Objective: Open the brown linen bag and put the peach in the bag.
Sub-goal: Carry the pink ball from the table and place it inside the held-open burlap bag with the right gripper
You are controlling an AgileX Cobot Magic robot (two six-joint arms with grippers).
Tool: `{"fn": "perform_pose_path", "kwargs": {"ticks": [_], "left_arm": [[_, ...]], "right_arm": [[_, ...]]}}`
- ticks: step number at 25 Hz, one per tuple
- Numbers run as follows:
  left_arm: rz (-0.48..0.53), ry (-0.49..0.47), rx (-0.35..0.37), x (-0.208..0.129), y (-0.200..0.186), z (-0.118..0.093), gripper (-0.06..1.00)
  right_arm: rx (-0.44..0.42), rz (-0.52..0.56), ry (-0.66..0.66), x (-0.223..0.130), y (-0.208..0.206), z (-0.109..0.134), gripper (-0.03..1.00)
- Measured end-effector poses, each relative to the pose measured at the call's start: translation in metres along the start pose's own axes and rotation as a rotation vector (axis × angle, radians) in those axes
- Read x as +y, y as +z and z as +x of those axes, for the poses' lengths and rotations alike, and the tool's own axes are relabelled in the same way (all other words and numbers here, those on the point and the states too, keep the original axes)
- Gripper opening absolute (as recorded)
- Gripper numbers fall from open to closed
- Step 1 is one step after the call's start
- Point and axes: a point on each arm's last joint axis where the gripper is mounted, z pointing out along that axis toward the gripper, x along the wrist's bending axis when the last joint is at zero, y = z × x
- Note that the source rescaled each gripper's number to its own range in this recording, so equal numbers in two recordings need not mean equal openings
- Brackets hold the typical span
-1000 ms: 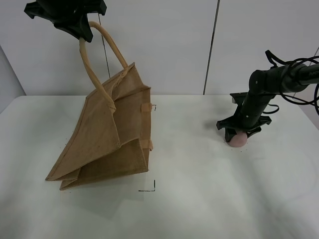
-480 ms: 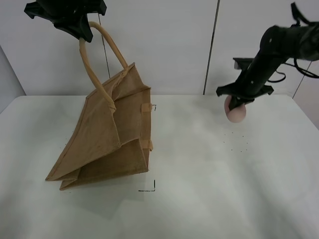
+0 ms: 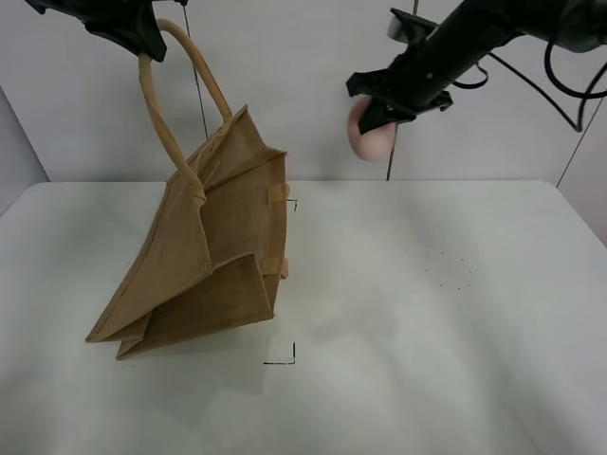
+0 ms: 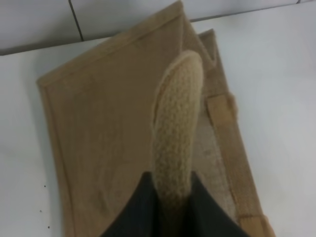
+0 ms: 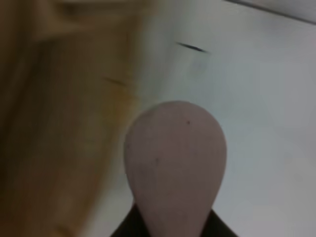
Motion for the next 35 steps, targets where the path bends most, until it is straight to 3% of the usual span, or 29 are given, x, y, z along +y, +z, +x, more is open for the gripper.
{"fn": "perform_pose_path", "kwargs": {"ticks": [4,8,16,21,26,28,33,35], "left_arm": [[0.000,0.002,-0.001,0.000,0.000,0.000,0.00],[0.000,0.005,0.000,0.000,0.000,0.000,0.00],[0.000,0.005,-0.001,0.000,0.000,0.000,0.00],[0.000,0.005,-0.001,0.000,0.000,0.000,0.00],[-0.002,0.006,0.005,0.000,-0.001,0.000,0.00],[-0.002,0.006,0.005,0.000,-0.001,0.000,0.00],[-0.002,0.006,0.005,0.000,-0.001,0.000,0.00],[-0.002,0.006,0.005,0.000,-0.001,0.000,0.00]], "right_arm": [[0.069,-0.022,-0.132,-0.004,0.027,0.057,0.00],[0.110,-0.001,-0.211,-0.016,0.064,0.090,0.00],[0.152,-0.015,-0.275,-0.038,0.145,0.100,0.00],[0.186,-0.069,-0.264,-0.045,0.172,0.106,0.00],[0.187,-0.081,-0.340,-0.054,0.184,0.119,0.01],[0.190,-0.077,-0.358,-0.056,0.185,0.123,0.11],[0.167,-0.072,-0.393,-0.056,0.186,0.121,0.85],[0.151,-0.063,-0.398,-0.057,0.186,0.119,0.94]]}}
